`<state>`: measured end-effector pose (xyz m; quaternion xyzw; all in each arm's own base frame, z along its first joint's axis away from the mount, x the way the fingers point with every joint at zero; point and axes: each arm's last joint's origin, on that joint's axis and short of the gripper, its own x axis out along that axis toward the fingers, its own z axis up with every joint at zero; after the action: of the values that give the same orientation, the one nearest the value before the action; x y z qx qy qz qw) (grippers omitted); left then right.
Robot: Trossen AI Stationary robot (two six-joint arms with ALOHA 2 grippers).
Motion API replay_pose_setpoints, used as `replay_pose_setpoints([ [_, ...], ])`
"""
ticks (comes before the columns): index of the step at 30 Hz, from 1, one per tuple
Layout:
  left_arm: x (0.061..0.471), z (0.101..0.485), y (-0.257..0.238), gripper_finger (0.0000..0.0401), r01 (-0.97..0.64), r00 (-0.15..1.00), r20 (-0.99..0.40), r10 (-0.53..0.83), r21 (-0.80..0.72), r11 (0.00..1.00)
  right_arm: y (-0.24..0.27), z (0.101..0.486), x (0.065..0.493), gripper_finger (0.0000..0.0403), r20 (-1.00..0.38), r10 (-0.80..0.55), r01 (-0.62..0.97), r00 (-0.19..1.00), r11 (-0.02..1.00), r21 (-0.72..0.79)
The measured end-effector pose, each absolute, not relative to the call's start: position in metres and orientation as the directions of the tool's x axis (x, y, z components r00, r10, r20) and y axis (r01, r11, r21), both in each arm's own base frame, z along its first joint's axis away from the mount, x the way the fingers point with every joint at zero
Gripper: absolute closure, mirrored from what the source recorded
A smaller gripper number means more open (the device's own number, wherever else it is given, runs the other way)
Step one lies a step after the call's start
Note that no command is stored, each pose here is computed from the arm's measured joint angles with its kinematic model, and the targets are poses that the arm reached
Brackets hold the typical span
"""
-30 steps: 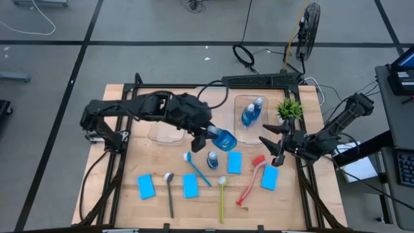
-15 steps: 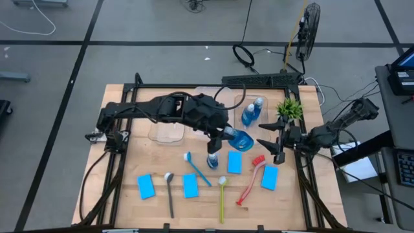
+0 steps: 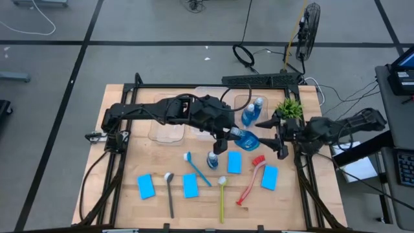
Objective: Pick & Place Kitchen Sink Supplies
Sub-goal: Put the blue dishwashing liquid into the right transparent bin
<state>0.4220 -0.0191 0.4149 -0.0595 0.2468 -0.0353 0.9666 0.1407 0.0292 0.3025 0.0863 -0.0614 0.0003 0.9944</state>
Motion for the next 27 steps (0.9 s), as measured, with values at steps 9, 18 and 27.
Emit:
replay_pose_setpoints([
  [9,0.423,0.413,-0.018,0.0254,0.060,0.873,-0.480,-0.090,-0.077,0.995,0.013,0.304,0.153,0.0137,0.074,0.043,-0.060,0.996,0.969,0.239],
  [18,0.423,0.408,-0.018,0.0254,0.046,0.854,-0.515,-0.075,-0.068,0.997,0.005,0.319,0.174,0.0137,-0.080,0.137,-0.112,0.987,0.960,0.258],
  [27,0.423,0.407,-0.018,0.0254,0.050,0.849,-0.523,-0.075,-0.061,0.997,-0.002,0.331,0.200,0.0137,-0.135,0.237,-0.192,0.962,0.939,0.285],
])
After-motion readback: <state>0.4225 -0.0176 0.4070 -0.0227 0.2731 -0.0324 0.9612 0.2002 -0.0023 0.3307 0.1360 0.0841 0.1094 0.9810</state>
